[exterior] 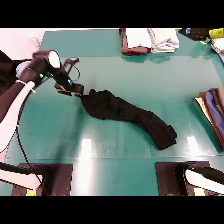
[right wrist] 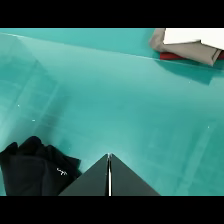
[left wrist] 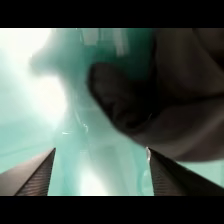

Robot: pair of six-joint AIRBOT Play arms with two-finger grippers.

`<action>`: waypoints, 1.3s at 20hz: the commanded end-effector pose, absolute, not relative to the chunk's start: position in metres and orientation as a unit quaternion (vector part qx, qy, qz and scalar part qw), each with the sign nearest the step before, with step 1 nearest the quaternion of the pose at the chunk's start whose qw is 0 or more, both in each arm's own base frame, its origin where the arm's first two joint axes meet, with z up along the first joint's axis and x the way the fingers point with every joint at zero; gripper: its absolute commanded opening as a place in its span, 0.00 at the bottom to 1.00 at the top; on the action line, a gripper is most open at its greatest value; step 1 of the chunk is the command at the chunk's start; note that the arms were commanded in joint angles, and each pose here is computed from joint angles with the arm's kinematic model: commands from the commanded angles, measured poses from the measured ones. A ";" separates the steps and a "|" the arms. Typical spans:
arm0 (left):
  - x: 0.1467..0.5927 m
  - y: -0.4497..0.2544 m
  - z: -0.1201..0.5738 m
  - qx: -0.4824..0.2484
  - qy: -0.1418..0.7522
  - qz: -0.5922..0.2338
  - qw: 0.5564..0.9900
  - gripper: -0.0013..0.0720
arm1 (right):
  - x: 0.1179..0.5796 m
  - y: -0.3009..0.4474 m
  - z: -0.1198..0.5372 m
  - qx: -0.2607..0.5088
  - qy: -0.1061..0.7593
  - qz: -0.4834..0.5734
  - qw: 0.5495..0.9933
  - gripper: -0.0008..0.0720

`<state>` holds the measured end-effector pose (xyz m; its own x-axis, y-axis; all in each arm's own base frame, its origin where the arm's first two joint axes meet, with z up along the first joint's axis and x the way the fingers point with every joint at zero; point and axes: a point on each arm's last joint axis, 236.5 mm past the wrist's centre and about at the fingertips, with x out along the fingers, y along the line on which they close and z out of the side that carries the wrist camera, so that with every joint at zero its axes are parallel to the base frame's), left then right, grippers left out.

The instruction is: Fold the shirts.

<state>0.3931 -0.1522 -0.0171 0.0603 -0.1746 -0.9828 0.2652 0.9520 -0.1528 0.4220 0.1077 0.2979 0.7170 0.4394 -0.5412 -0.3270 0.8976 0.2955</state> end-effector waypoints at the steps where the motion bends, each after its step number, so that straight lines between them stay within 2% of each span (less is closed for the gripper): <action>1: 0.386 -0.172 -0.056 0.013 0.662 -0.164 0.731 1.00 | 0.422 0.108 0.291 0.093 0.318 0.206 0.921 0.04; 4: 0.393 -0.193 -0.059 -0.035 0.641 -0.179 0.745 1.00 | 0.422 0.108 0.291 0.094 0.318 0.207 0.920 0.04; 7: 0.394 -0.192 -0.059 -0.033 0.640 -0.178 0.747 1.00 | 0.421 0.109 0.290 0.094 0.321 0.208 0.919 0.04; 8: 0.394 -0.191 -0.060 -0.030 0.641 -0.177 0.746 0.79 | 0.420 0.109 0.289 0.093 0.323 0.208 0.919 0.04; 9: 0.393 -0.190 -0.060 -0.026 0.643 -0.176 0.745 0.46 | 0.419 0.109 0.288 0.093 0.325 0.208 0.918 0.04; 11: 0.395 -0.188 -0.060 -0.020 0.639 -0.178 0.748 0.06 | 0.415 0.110 0.284 0.090 0.336 0.211 0.913 0.04; 14: 0.403 -0.179 -0.041 -0.006 0.622 -0.176 0.763 0.05 | 0.393 0.096 0.250 0.074 0.413 0.196 0.886 0.04; 18: 0.417 -0.163 0.004 0.020 0.574 -0.169 0.801 0.06 | 0.338 0.043 0.146 0.064 0.559 0.095 0.821 0.04; 21: 0.416 -0.157 0.014 0.029 0.567 -0.165 0.807 0.06 | 0.288 0.036 0.068 0.087 0.628 0.076 0.769 0.05; 23: 0.413 -0.157 0.012 0.030 0.574 -0.165 0.801 0.06 | 0.251 0.039 0.023 0.095 0.670 0.074 0.732 0.64; 26: 0.412 -0.157 0.012 0.029 0.575 -0.165 0.801 0.06 | 0.206 0.042 -0.017 0.102 0.713 0.070 0.690 0.65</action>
<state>0.4131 -0.1595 0.0098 0.2835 -0.2383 -0.9289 0.2968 0.9429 -0.1513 0.2535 0.0428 0.0267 0.0959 0.2452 -0.9647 0.0106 0.9689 0.2473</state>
